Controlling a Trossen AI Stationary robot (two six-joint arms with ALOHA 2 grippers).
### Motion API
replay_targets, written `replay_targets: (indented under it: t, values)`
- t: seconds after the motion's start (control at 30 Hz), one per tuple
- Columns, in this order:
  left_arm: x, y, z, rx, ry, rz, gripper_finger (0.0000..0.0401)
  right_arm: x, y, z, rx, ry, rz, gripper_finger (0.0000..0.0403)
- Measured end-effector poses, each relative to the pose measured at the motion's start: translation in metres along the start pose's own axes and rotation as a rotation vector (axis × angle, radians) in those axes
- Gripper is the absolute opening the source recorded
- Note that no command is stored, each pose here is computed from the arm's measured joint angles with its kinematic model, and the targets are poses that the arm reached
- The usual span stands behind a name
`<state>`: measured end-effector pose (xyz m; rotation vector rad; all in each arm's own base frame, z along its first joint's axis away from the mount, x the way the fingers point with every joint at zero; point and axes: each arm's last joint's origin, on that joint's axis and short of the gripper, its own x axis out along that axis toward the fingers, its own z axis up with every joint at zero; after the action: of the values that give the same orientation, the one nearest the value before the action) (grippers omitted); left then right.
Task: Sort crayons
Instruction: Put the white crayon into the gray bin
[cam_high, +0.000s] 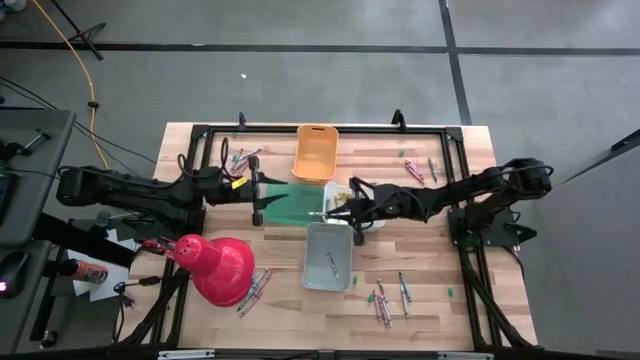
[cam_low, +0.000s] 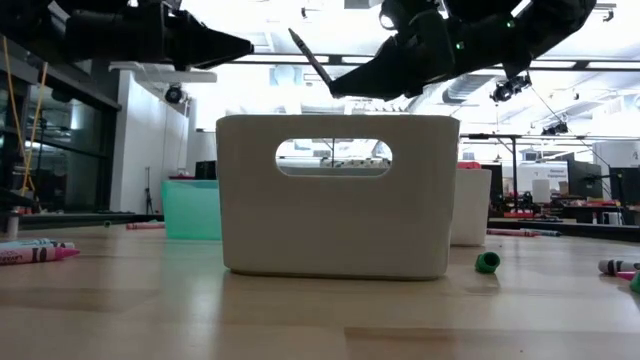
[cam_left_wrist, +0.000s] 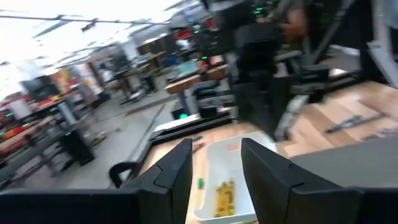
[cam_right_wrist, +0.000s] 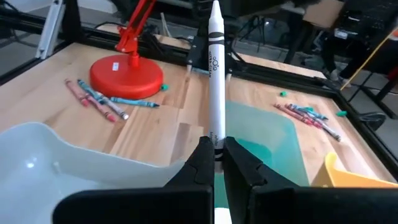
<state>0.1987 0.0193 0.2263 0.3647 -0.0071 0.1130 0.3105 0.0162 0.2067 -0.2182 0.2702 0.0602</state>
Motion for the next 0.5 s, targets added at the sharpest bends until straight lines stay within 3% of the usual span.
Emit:
replay_targets:
  t: [0.4,0.5]
  values:
    - [0.0,0.001,0.0,0.013,0.01,0.014,0.0126,-0.001,0.005,-0.007,-0.011,0.081,0.031,0.0]
    - [0.0,0.001,0.0,0.073,0.009,0.014,0.0126,-0.001,0.008,-0.012,0.028,0.124,0.115,0.0]
